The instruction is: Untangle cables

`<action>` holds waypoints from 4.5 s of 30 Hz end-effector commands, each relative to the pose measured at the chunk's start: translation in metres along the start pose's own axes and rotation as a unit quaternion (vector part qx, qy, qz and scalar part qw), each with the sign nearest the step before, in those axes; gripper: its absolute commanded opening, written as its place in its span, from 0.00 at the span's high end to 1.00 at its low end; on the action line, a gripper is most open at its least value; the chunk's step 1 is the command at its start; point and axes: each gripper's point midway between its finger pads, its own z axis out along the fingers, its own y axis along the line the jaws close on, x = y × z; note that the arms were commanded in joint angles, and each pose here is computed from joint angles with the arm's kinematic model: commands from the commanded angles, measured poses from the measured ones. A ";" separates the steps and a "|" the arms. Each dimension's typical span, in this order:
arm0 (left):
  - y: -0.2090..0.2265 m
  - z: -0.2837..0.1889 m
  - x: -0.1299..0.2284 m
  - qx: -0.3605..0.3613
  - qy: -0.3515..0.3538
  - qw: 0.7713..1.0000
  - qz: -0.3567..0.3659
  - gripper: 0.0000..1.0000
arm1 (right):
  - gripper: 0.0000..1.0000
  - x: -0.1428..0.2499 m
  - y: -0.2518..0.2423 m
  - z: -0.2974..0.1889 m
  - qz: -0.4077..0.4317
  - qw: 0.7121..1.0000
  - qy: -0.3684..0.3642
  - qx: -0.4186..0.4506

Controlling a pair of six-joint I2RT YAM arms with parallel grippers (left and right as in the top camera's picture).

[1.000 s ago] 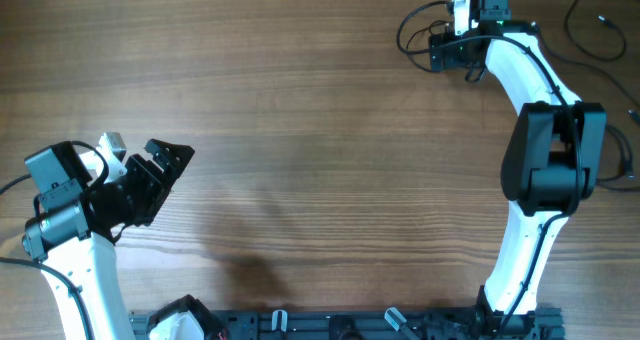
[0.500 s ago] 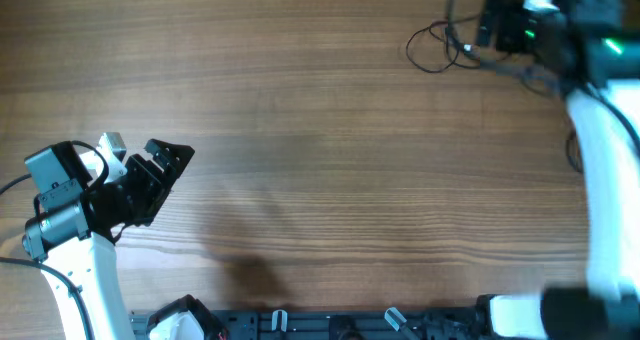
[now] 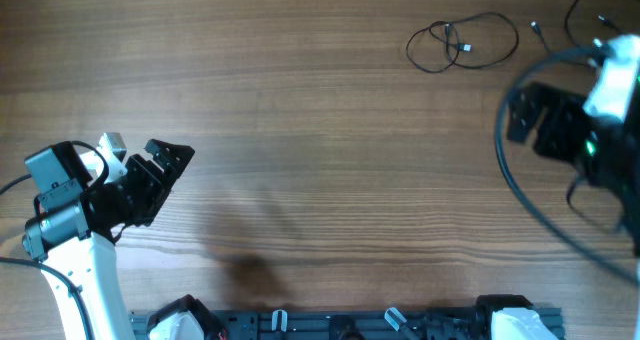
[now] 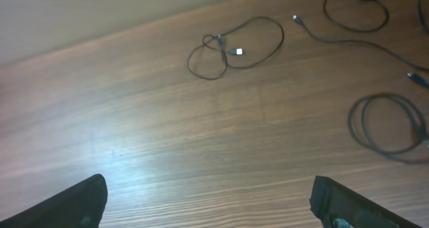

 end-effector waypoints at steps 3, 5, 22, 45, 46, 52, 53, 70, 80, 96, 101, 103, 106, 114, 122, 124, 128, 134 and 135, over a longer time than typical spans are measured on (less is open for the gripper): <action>0.000 -0.001 -0.002 -0.001 -0.003 1.000 -0.003 0.00 | 0.00 0.019 -0.001 -0.051 0.024 0.998 -0.056 -0.026; 0.000 -0.001 -0.002 -0.001 -0.003 1.000 -0.003 0.00 | 0.00 0.029 -0.004 -0.063 0.024 0.997 -0.071 -0.031; 0.000 -0.001 -0.002 -0.001 -0.003 1.000 -0.003 0.00 | 0.00 0.103 -0.024 -0.081 0.090 0.996 -0.008 -0.012; 0.000 -0.001 -0.003 -0.001 -0.003 1.000 -0.002 0.00 | 0.00 0.135 -0.032 -0.025 0.116 0.990 0.075 0.018; 0.000 -0.001 -0.002 -0.001 -0.003 1.000 -0.003 0.00 | 0.00 0.135 -0.032 -0.020 0.116 0.990 0.075 0.017; 0.000 -0.001 -0.002 -0.001 -0.003 1.000 -0.003 0.00 | 0.00 0.150 -0.025 0.010 0.118 0.989 0.087 -0.013; 0.000 -0.001 -0.002 -0.001 -0.003 1.000 -0.003 0.00 | 0.00 0.153 -0.025 0.013 0.118 0.989 0.088 -0.017; 0.000 -0.001 -0.002 -0.001 -0.003 1.000 -0.003 0.00 | 0.00 0.203 -0.034 0.039 0.155 0.985 0.058 -0.043; 0.000 -0.001 -0.002 -0.001 -0.003 1.000 -0.003 0.00 | 0.00 0.213 -0.038 0.028 0.155 0.986 0.045 -0.045; 0.000 -0.001 -0.002 -0.001 -0.003 1.000 -0.003 0.00 | 0.00 0.229 -0.043 0.026 0.187 0.979 0.076 -0.024; 0.000 -0.001 -0.002 -0.001 -0.003 1.000 -0.003 0.00 | 0.00 0.232 -0.047 0.026 0.195 0.977 0.079 -0.014; 0.000 -0.001 -0.002 -0.001 -0.003 1.000 -0.003 0.00 | 0.00 0.233 -0.047 0.026 0.195 0.977 0.081 -0.013; 0.000 -0.001 -0.002 -0.001 -0.003 1.000 -0.003 0.00 | 0.00 0.235 -0.048 0.026 0.194 0.977 0.085 -0.010; 0.000 -0.001 -0.002 -0.001 -0.003 1.000 -0.003 0.00 | 0.00 0.241 -0.052 0.025 0.194 0.976 0.094 0.002; 0.000 -0.001 -0.002 -0.001 -0.003 1.000 -0.003 0.00 | 0.00 0.243 -0.054 0.024 0.194 0.976 0.097 0.008; 0.000 -0.001 -0.002 -0.001 -0.003 1.000 -0.003 0.00 | 0.00 0.243 -0.054 0.024 0.194 0.976 0.097 0.008; 0.000 -0.001 -0.002 -0.001 -0.003 1.000 -0.003 0.00 | 0.00 0.243 -0.054 0.024 0.194 0.976 0.097 0.008; 0.000 -0.001 -0.002 -0.001 -0.003 1.000 -0.003 0.00 | 0.00 0.241 -0.053 0.025 0.196 0.976 0.092 0.006; 0.000 -0.001 -0.002 -0.001 -0.003 1.000 -0.003 0.00 | 0.00 0.239 -0.053 0.025 0.198 0.976 0.088 0.004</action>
